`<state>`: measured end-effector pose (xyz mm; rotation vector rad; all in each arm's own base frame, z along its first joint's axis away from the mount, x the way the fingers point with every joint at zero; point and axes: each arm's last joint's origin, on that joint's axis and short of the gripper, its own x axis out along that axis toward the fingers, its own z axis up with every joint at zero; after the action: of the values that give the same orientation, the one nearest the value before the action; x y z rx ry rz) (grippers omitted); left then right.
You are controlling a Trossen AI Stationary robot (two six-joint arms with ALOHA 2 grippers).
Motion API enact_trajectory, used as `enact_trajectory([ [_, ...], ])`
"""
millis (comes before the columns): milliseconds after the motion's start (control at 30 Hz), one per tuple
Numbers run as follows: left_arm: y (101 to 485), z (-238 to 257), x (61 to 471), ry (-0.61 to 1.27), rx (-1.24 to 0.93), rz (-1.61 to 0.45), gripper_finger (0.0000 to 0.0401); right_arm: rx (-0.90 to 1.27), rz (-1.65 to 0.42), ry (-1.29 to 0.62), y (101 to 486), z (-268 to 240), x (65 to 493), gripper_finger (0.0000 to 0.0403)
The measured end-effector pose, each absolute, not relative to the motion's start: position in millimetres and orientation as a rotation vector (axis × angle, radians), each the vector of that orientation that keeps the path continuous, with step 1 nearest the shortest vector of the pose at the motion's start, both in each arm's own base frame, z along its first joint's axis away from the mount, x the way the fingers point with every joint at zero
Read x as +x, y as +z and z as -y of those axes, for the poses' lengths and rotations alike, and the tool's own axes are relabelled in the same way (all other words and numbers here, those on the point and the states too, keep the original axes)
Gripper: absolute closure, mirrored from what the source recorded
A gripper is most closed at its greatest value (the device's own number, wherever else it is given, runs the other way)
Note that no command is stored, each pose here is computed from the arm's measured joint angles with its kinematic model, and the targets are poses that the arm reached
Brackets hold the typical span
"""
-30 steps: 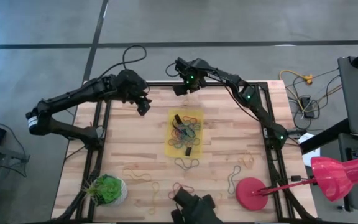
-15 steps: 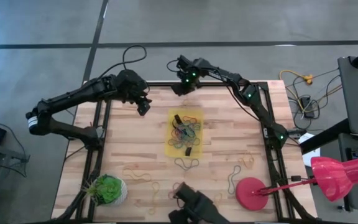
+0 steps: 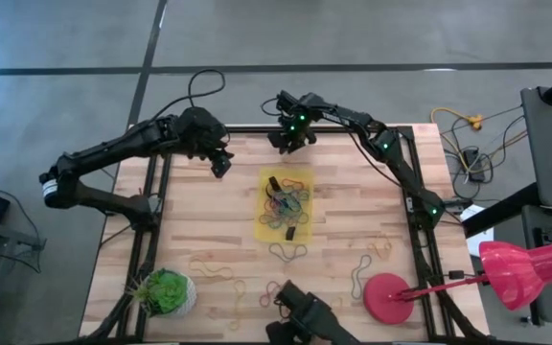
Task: Pick and place rubber bands into bin
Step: Put the yellow rubber band into the yellow bin
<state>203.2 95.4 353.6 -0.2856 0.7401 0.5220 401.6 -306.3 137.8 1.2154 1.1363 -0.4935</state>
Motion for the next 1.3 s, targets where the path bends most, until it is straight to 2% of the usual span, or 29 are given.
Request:
enact_trajectory([
  [200,353.6,-95.5,203.2,0.522,-0.286,-0.74,0.0231,1.203,-1.165,-0.634,137.4,309.7,395.8,0.0243],
  [400,353.6,-95.4,203.2,0.522,-0.286,-0.74,0.0231,1.217,-1.333,-0.736,139.9,306.3,375.5,0.0243],
  [533,353.7,-95.5,203.2,0.521,-0.281,-0.741,0.0231,1.082,-1.422,-0.867,147.5,303.3,366.8,0.0243],
  [733,353.7,-95.5,203.2,0.52,-0.278,-0.741,0.0231,0.792,-1.419,-1.066,181.9,303.5,357.6,0.0243],
  [833,353.7,-95.5,203.2,0.516,-0.266,-0.744,0.0231,0.76,-1.41,-1.048,187.7,304.3,356.5,0.0243],
  [1033,354.1,-95.8,203.8,0.512,-0.25,-0.739,0.0231,0.761,-1.374,-0.87,189.1,308.1,360.4,0.0243],
  [1300,354.9,-96.3,204.8,0.506,-0.231,-0.727,0.0231,0.486,-1.506,-0.567,166.7,311.9,364.4,0.0243],
])
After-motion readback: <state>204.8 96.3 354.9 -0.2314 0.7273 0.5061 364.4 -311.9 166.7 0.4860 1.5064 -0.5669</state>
